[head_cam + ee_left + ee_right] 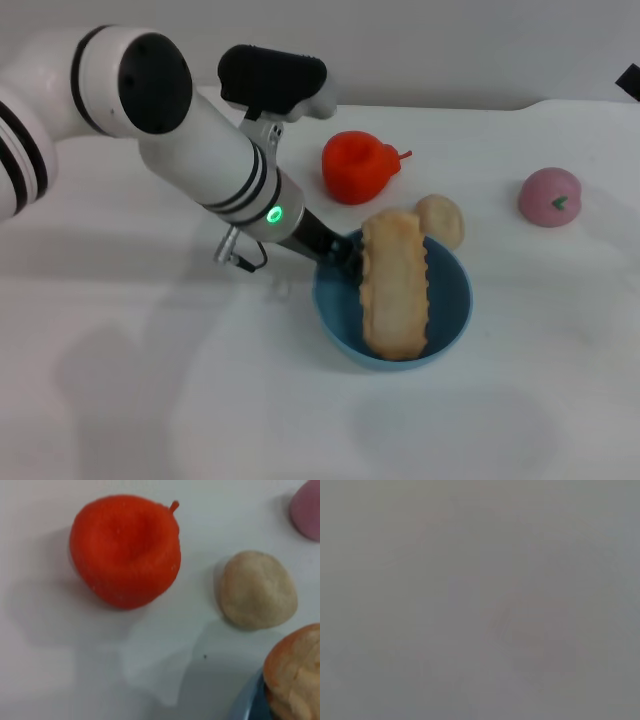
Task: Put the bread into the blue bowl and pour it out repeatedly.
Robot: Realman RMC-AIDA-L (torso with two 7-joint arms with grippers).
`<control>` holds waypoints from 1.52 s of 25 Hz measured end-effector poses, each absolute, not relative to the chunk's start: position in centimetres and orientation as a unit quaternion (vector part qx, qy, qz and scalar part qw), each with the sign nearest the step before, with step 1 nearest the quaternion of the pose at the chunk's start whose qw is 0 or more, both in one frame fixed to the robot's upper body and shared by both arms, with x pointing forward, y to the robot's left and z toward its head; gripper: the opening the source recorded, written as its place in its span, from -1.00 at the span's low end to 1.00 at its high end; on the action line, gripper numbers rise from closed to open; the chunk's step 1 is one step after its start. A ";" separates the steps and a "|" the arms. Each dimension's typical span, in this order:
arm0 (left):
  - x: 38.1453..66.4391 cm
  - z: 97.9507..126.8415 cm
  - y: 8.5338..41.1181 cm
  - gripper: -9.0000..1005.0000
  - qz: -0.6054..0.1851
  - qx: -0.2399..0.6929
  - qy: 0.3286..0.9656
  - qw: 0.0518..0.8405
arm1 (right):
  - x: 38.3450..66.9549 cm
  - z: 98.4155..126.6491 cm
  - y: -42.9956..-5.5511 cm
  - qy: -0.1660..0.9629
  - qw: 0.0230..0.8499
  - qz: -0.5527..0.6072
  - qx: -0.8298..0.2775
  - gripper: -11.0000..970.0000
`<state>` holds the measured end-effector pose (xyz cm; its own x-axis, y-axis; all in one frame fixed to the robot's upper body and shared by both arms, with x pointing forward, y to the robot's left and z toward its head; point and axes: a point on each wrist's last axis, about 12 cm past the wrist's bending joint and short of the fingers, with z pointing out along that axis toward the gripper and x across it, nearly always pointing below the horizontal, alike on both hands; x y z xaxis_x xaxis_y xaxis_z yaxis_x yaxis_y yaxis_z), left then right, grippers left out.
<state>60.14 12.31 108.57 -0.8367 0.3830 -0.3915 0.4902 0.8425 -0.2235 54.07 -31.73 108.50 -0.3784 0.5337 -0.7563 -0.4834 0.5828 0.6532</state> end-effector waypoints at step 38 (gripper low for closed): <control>57.6 108.3 23.6 0.56 0.013 0.111 0.739 0.664 | 52.8 106.0 -35.8 0.698 0.587 0.384 0.139 -0.11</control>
